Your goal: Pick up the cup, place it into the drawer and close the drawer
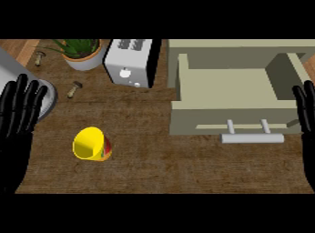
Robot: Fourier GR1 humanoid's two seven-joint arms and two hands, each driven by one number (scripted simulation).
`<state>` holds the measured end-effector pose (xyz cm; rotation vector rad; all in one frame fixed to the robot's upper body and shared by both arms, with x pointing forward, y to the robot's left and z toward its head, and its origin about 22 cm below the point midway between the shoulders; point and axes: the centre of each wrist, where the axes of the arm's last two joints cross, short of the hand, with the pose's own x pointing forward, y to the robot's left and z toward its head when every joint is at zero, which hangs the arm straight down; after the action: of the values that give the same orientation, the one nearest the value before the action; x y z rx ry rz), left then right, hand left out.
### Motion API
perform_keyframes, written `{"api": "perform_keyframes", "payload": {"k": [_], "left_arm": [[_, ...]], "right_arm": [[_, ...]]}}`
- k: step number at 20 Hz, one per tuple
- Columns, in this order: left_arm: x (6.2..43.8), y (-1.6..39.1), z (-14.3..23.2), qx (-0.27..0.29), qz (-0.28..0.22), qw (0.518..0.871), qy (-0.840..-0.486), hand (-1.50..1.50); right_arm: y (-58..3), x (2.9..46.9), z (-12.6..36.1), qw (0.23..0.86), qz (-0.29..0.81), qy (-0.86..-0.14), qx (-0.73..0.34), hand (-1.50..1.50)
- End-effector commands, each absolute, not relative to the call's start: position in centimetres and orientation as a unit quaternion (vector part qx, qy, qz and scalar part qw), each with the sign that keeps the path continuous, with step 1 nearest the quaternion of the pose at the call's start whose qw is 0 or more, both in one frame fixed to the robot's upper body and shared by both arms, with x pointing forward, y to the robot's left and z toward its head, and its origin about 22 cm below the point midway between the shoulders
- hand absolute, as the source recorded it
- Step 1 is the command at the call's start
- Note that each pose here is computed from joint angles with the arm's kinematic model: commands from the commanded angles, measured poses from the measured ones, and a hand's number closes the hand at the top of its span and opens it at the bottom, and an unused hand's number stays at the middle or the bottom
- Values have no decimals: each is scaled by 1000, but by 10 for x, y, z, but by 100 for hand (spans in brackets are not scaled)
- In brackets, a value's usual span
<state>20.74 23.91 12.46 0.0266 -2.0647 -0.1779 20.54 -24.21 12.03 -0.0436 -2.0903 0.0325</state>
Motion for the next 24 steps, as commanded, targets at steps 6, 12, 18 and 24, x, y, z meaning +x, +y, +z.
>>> {"api": "perform_keyframes", "payload": {"k": [6, 12, 18, 24], "left_arm": [[207, 255, 130, -226, -194, 457, -838, -150], [240, 286, 85, -259, -94, 582, -765, -150], [254, 313, 70, -225, -108, 607, -755, -150], [263, 315, 13, -208, -114, 639, -732, -150]], "right_arm": [[-239, 198, 127, 482, 41, -875, -14, -150], [-236, 231, 123, 551, 106, -827, 30, -150], [-230, 232, 133, 553, 103, -826, 37, -150], [-242, 267, 133, 538, 106, -835, 35, -150]]}}
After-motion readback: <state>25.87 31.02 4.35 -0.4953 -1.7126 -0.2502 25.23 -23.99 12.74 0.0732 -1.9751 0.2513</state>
